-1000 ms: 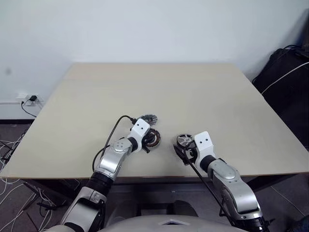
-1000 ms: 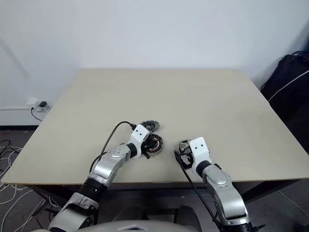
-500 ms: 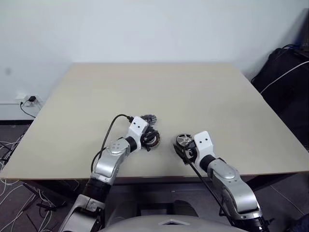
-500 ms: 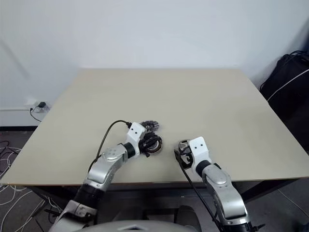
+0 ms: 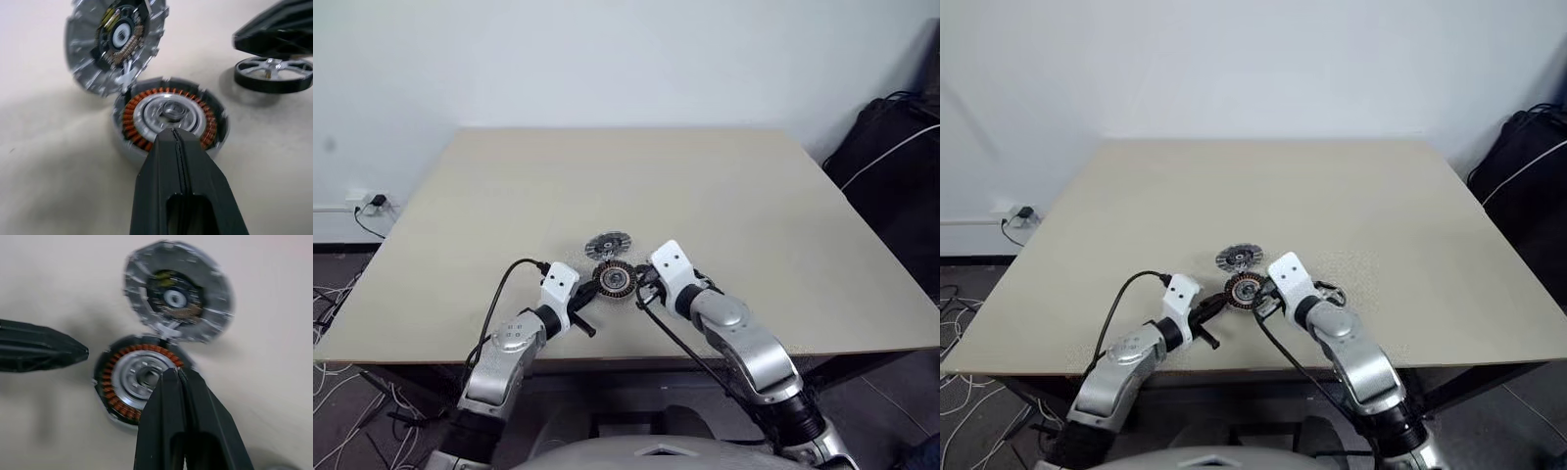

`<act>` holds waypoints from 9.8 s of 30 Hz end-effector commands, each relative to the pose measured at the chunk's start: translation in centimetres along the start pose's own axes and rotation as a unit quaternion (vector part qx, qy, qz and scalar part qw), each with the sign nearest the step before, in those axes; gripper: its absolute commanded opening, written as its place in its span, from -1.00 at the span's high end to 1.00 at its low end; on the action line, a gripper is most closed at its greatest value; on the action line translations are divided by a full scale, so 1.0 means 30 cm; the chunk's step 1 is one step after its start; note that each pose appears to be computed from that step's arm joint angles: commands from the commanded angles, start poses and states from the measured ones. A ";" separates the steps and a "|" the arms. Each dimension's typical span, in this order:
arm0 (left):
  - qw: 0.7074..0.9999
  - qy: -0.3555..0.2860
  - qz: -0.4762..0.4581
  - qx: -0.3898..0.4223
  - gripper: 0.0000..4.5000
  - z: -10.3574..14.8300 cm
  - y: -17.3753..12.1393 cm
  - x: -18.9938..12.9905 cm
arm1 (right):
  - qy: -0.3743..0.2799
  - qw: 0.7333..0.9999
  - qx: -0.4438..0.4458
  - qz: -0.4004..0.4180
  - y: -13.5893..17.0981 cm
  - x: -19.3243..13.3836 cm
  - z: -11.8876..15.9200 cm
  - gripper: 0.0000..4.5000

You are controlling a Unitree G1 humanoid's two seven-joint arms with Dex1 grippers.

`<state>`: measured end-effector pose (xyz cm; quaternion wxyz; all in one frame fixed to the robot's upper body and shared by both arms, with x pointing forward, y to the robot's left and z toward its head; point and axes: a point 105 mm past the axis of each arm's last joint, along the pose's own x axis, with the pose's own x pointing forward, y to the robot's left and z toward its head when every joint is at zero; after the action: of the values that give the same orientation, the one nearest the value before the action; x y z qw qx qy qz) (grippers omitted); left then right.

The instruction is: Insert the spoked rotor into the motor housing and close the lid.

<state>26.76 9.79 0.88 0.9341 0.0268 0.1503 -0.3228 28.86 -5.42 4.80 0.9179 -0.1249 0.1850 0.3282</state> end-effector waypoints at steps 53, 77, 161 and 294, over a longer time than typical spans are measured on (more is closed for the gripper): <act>0.996 -0.049 0.058 0.040 1.00 0.026 -0.009 -0.069 | 0.116 0.984 -0.101 0.095 0.056 0.194 -0.004 0.99; 0.997 -0.042 0.051 0.036 1.00 0.014 -0.015 -0.064 | 0.098 0.993 -0.055 0.047 -0.010 0.186 0.005 0.99; 0.999 -0.012 0.029 0.013 1.00 -0.033 -0.030 -0.069 | -0.046 0.758 0.632 -0.153 -0.273 -0.222 -0.181 -0.99; 0.999 -0.011 0.050 0.007 1.00 -0.031 -0.007 -0.095 | -0.045 0.737 0.664 0.115 -0.036 0.108 -0.035 0.81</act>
<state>23.61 11.74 -0.67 0.9460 0.0370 0.1688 -0.2744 30.79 -5.12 1.08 0.7229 0.5555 0.3503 0.2148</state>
